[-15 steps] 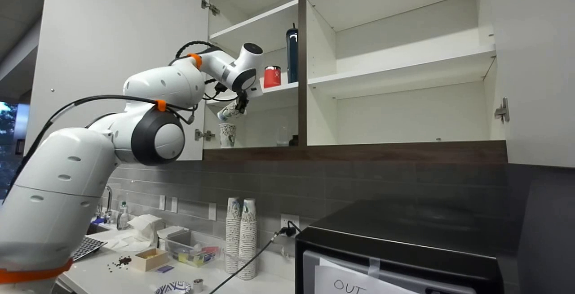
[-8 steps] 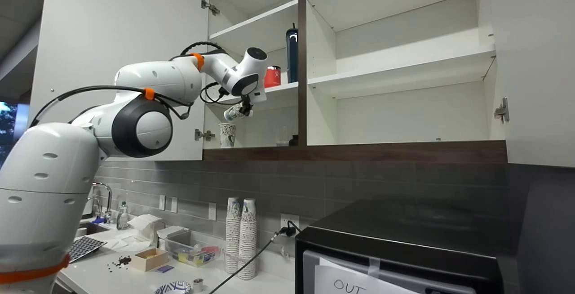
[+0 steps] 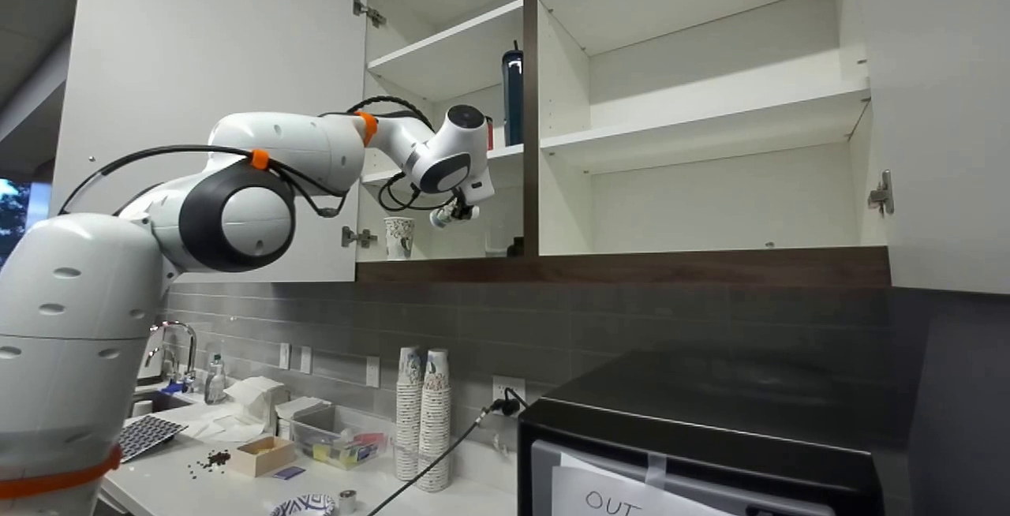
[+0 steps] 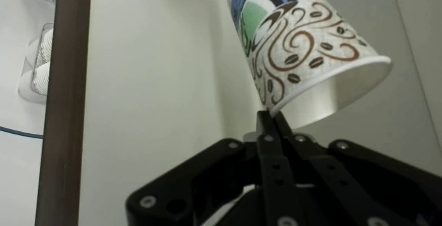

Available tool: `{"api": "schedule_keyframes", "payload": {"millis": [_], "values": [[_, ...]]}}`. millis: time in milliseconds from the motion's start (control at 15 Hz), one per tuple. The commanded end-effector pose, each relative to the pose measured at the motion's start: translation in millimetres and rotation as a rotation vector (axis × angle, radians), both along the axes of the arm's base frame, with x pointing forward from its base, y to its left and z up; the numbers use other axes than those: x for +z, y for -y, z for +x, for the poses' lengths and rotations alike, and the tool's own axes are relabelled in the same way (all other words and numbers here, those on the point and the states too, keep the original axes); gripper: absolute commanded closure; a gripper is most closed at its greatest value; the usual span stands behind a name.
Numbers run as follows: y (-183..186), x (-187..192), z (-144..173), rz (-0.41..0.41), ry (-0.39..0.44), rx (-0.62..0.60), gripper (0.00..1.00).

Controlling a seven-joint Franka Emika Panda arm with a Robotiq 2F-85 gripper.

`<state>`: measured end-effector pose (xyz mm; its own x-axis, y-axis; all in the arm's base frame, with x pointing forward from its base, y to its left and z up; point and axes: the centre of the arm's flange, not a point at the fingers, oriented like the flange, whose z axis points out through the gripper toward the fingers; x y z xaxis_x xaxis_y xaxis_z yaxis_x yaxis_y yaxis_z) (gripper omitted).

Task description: Remove the cup from the stack

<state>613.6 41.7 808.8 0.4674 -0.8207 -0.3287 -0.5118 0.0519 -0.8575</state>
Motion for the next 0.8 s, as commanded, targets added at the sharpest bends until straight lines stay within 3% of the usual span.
{"api": "schedule_keyframes", "payload": {"millis": [0,333,733], "values": [[0.3,-4.2,-34.3,-0.068,0.071,0.006,0.99],[-9.2,2.4,-60.4,-0.221,0.152,0.035,0.99],[-20.0,1.2,-81.3,-0.476,0.333,0.020,0.99]]}}
